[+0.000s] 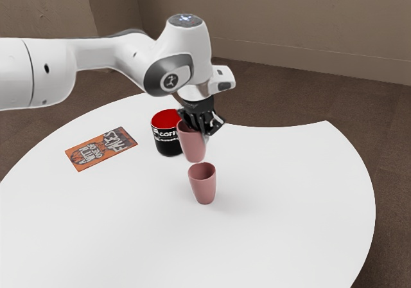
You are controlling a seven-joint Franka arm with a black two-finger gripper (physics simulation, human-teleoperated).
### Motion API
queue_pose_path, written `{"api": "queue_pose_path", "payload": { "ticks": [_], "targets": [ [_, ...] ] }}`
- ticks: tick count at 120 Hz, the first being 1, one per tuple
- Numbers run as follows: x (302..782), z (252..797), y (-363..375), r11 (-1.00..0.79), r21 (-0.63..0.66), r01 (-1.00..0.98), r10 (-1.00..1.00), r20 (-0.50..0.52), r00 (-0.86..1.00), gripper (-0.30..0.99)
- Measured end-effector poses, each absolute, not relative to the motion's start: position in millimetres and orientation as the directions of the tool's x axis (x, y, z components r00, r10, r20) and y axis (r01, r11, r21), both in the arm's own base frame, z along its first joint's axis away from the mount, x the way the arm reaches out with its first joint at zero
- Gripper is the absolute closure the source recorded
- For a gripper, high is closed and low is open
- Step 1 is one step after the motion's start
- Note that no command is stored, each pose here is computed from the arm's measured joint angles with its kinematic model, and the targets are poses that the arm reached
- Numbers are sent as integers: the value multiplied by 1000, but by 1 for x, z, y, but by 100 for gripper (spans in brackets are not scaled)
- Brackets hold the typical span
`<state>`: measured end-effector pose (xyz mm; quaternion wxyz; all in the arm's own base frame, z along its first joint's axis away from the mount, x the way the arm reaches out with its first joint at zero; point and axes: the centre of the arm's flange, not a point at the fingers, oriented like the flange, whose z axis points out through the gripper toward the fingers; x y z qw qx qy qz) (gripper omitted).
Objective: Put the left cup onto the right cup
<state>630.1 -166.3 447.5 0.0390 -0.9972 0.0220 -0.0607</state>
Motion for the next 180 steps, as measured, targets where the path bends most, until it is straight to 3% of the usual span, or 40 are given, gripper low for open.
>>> {"api": "queue_pose_path", "payload": {
  "ticks": [180],
  "targets": [
    [635,411,-181,-981,-71,180,169,139,976,78]
  ]
}}
